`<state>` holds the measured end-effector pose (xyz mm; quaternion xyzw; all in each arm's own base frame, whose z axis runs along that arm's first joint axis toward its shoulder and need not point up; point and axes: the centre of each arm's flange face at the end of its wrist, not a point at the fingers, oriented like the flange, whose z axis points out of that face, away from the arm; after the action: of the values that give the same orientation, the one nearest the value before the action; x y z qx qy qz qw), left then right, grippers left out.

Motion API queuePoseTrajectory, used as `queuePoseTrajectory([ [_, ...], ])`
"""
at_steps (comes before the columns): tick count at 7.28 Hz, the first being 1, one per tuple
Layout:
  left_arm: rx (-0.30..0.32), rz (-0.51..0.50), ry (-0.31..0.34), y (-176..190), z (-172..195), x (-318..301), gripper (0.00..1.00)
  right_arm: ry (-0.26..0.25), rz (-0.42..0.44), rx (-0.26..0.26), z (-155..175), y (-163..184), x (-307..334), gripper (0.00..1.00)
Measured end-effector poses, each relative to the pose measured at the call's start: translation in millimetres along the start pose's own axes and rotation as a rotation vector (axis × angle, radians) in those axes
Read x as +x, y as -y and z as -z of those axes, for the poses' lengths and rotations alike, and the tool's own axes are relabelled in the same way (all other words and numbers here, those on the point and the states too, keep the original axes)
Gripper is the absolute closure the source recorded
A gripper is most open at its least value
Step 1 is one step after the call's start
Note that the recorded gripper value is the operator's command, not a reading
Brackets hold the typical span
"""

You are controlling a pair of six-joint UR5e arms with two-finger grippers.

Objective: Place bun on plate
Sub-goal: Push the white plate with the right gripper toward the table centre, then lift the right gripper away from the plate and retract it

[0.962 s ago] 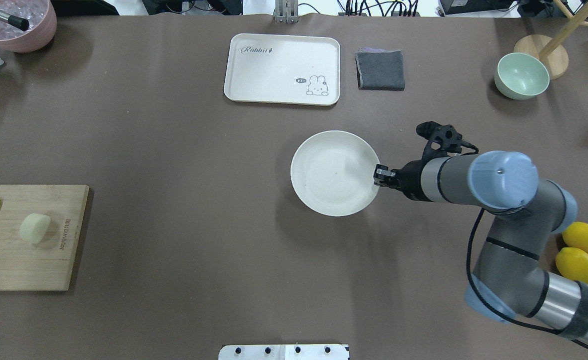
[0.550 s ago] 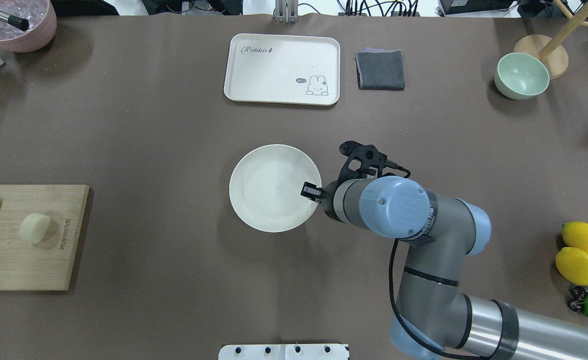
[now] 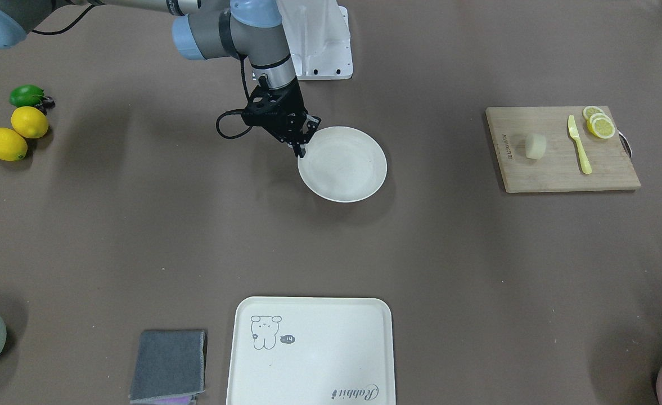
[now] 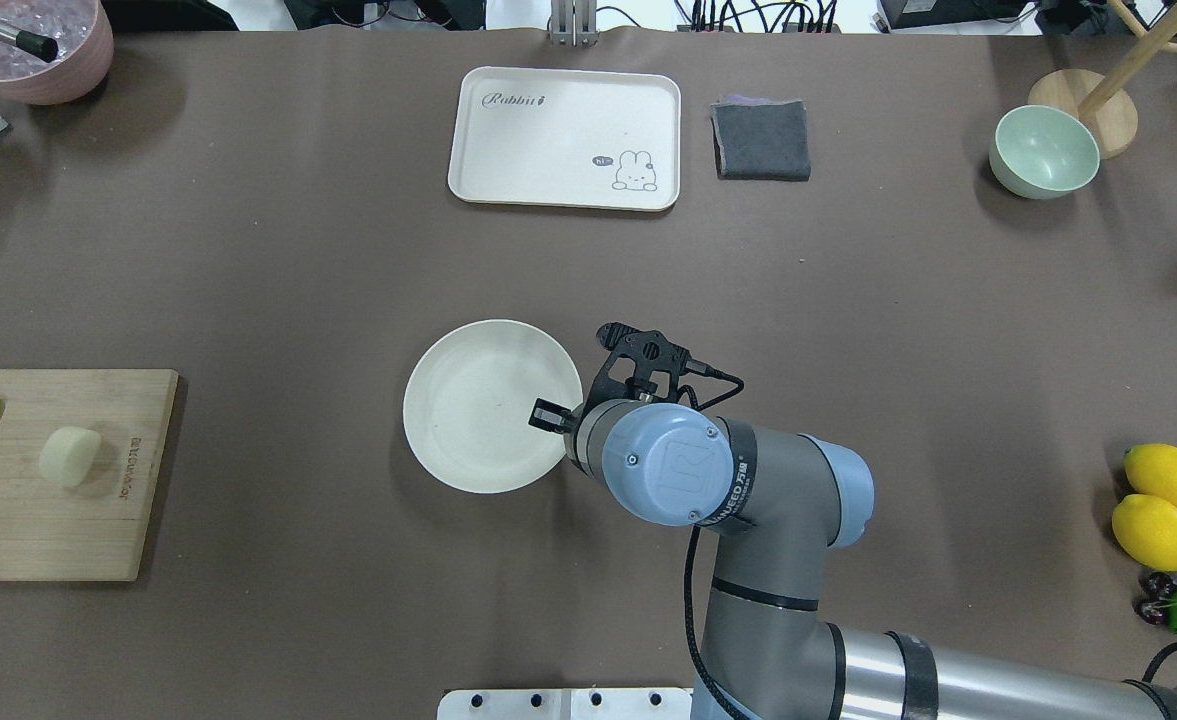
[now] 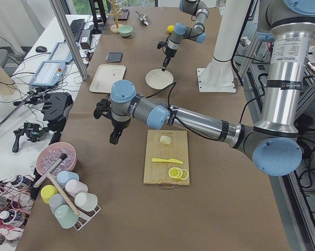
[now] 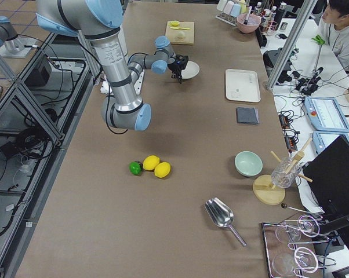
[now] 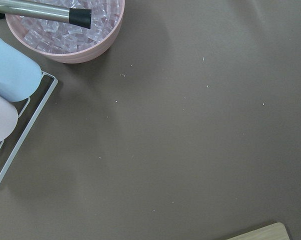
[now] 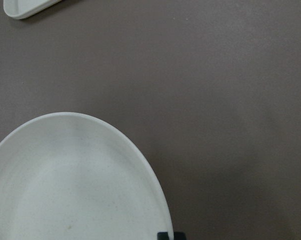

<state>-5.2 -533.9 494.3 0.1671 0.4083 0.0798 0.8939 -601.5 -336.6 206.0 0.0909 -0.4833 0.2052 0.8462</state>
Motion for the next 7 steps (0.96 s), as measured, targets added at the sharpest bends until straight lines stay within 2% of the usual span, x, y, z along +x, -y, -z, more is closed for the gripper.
queuePoseTrajectory([
  [2,-0.003,0.005,-0.003,1.3,-2.4,2.7,0.02,0.0,0.014,0.025,-1.8,6.8,-4.8,0.0],
  [3,-0.008,0.016,-0.006,1.6,-5.8,6.1,0.02,0.001,0.026,0.032,5.3,27.5,-6.4,0.0],
  [5,-0.012,0.061,-0.028,-4.9,-23.9,22.4,0.02,-0.039,0.058,-0.01,44.1,113.8,2.7,0.0],
  [7,-0.026,0.148,-0.083,-35.0,-65.9,54.6,0.04,-0.095,0.132,-0.066,88.2,217.5,55.9,0.0],
])
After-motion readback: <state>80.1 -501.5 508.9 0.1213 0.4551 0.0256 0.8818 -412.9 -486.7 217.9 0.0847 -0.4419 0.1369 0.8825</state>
